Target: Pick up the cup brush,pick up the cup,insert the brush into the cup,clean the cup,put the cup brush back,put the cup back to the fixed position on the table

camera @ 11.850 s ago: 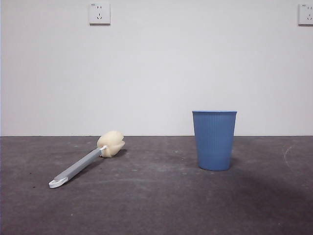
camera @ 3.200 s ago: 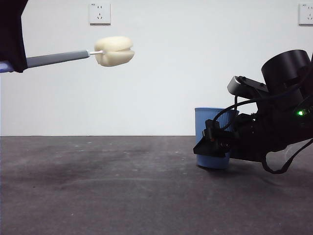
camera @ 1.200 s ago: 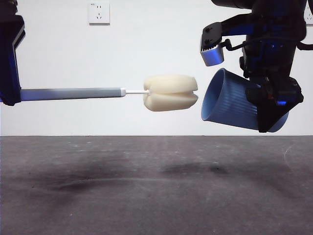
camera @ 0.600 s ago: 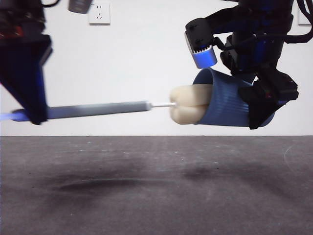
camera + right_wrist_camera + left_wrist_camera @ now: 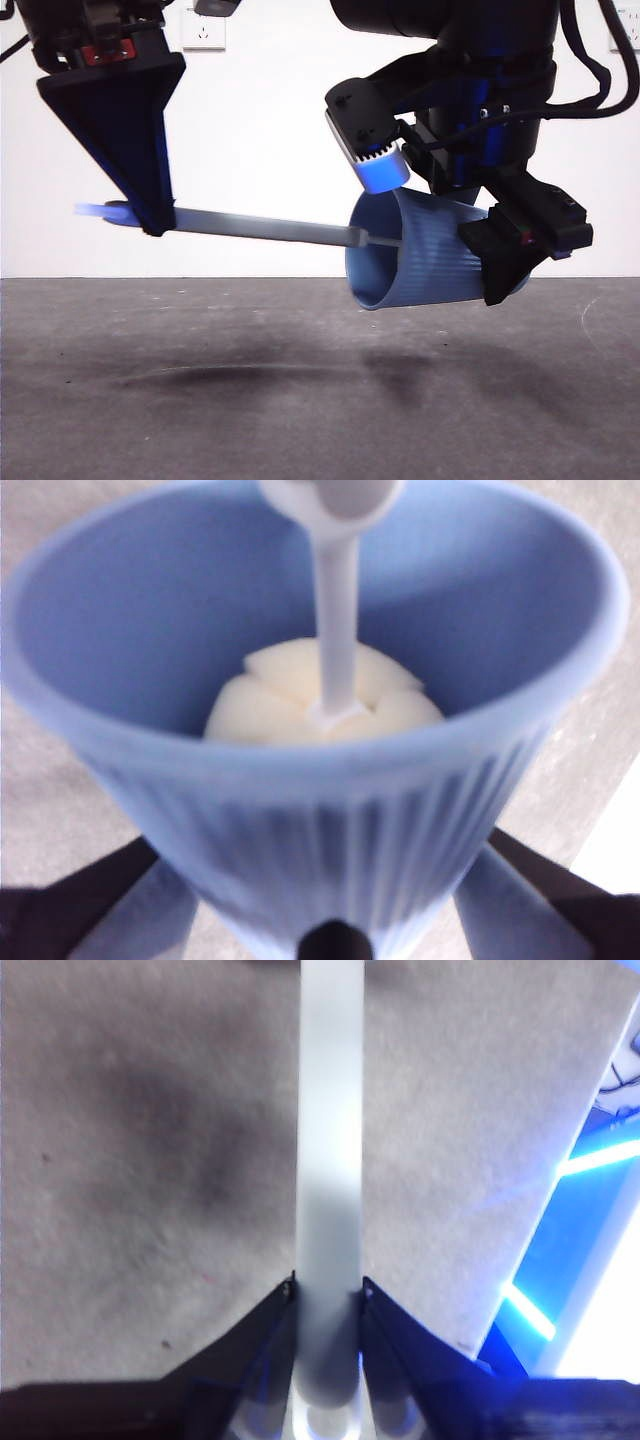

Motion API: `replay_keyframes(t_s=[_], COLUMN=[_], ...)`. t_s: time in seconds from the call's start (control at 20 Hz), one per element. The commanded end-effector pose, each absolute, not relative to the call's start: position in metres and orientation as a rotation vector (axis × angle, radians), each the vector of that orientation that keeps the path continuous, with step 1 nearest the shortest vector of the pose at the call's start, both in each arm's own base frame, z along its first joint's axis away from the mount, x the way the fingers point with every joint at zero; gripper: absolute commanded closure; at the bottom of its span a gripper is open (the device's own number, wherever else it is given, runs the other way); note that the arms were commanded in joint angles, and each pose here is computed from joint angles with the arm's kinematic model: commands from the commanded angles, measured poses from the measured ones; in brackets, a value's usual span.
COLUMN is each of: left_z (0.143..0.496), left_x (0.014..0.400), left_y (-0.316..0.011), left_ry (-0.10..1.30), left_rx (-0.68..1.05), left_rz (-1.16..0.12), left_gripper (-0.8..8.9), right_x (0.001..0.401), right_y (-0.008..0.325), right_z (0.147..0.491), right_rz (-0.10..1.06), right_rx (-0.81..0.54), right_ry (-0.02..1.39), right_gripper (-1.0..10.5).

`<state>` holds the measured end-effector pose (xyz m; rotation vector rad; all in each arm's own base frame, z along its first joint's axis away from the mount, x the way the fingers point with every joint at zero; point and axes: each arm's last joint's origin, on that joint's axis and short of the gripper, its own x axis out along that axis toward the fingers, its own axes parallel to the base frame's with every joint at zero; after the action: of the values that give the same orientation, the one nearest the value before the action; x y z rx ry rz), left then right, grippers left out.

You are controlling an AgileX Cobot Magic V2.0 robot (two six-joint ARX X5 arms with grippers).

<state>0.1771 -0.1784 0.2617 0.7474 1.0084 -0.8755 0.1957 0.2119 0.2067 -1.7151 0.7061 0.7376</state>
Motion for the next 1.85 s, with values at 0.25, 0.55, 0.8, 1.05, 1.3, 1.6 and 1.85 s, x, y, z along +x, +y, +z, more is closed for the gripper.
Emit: replay_keyframes(t_s=[0.25,0.55,0.8,1.05,1.3,1.6,1.85], left_z=[0.257,0.272,0.277,0.277,0.271,0.259,0.248], left_x=[0.173,0.153,0.147,0.154,0.164,0.176,0.185], left_y=[-0.160,-0.141,-0.134,-0.143,-0.158,-0.178,-0.189], left_ry=[1.181,1.240,1.256,1.171,1.120,1.075,1.073], left_rx=[0.793,0.808,0.812,0.747,0.713,0.681,0.661], left_rz=[-0.721,-0.713,-0.716,-0.771,-0.815,-0.870,-0.860], left_gripper=[8.22,8.22,8.22,8.23,8.23,8.23,8.23], right_x=[0.194,0.196,0.196,0.196,0.196,0.195,0.192], right_y=[0.215,0.214,0.214,0.214,0.215,0.215,0.218], right_z=[0.206,0.206,0.206,0.206,0.206,0.206,0.206], right_rz=[0.726,0.720,0.720,0.723,0.728,0.729,0.737], right_rx=[-1.701,-1.695,-1.692,-1.690,-1.689,-1.689,-1.689], right_ry=[0.702,0.708,0.704,0.704,0.702,0.700,0.692], right_gripper=[9.6,9.6,9.6,9.6,9.6,9.6,9.6])
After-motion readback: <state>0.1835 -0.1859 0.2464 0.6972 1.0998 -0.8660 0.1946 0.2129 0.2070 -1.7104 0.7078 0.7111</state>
